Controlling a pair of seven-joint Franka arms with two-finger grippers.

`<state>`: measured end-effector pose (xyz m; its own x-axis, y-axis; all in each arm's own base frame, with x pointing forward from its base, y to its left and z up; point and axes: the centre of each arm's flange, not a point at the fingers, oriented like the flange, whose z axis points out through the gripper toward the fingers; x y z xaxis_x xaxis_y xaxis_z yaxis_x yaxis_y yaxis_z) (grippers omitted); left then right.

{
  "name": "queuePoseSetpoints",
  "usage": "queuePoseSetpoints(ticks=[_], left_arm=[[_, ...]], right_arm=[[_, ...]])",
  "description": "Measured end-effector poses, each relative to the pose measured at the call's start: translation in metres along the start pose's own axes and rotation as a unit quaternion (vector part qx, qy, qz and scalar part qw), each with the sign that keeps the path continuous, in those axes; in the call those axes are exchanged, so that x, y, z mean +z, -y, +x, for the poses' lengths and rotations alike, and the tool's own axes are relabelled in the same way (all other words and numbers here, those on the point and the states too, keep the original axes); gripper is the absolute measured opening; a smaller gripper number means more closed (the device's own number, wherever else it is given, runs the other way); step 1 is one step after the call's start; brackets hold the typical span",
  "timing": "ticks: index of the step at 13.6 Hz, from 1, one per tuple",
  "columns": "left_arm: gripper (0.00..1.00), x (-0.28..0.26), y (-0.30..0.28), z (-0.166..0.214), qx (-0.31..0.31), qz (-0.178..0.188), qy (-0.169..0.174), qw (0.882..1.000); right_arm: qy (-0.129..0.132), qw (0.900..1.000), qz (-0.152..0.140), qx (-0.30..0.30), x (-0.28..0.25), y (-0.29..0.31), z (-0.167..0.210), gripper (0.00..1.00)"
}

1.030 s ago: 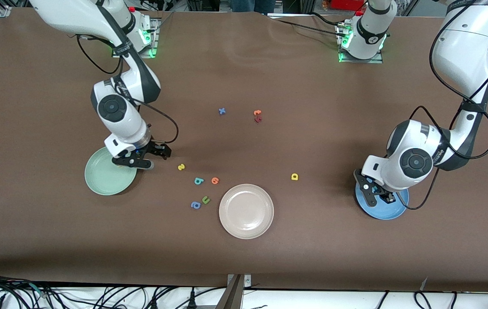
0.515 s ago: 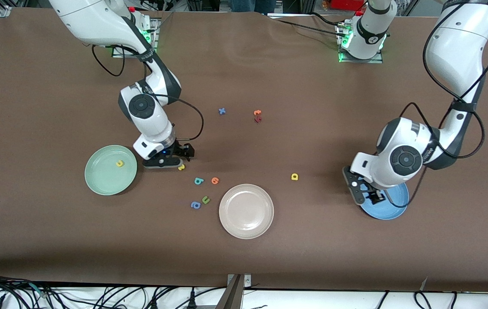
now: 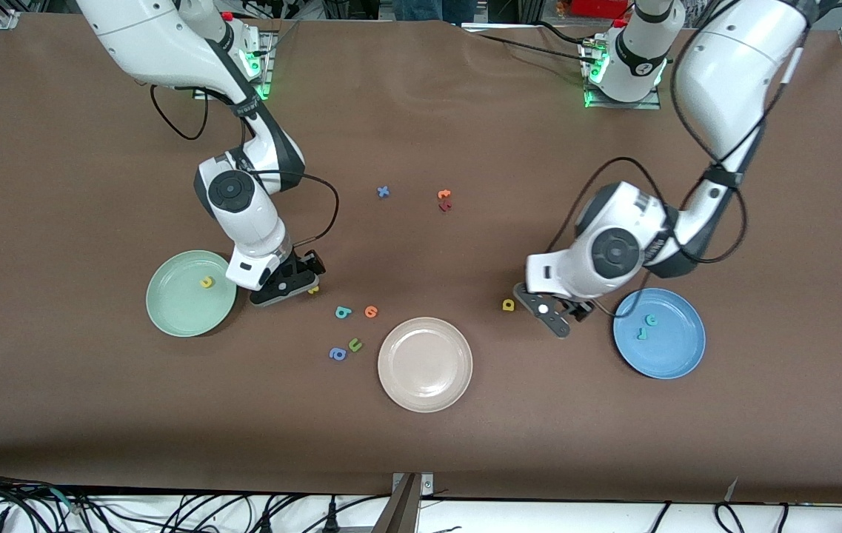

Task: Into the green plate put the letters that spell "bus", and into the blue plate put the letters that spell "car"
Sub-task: 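Reach the left gripper to yellow o while the right gripper grasps yellow 2, then carry the yellow o to the blue plate while the right gripper carries 2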

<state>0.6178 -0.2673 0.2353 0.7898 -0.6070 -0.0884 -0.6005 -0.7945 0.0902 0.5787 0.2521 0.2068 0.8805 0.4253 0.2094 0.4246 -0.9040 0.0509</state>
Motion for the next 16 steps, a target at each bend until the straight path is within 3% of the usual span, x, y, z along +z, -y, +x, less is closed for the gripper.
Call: queuePoseSetpoints(ticks=[4,9,13,14,16], left_arm=[[0.99,0.035,-0.041,0.010,-0.125,-0.006,0.015,0.992],[0.89,0.061,-0.035,0.031,-0.139,0.009,-0.023,0.990],[0.71,0.069,-0.039,0.037,-0.127,0.028,-0.026,0.991],[0.70,0.069,-0.043,0.038,-0.124,0.030,-0.026,0.991],[0.52,0.067,-0.046,0.041,-0.122,0.032,-0.029,0.992]], right_arm=[[0.000,1.000,0.008,0.011,0.015,0.001,-0.004,0.90],[0.000,1.000,0.017,0.023,0.019,0.006,-0.005,0.87],[0.003,0.999,0.022,0.026,0.023,0.013,-0.007,0.87],[0.004,0.999,0.023,0.026,0.024,0.013,-0.008,0.85],[0.005,0.999,0.023,0.026,0.025,0.015,-0.008,0.81]])
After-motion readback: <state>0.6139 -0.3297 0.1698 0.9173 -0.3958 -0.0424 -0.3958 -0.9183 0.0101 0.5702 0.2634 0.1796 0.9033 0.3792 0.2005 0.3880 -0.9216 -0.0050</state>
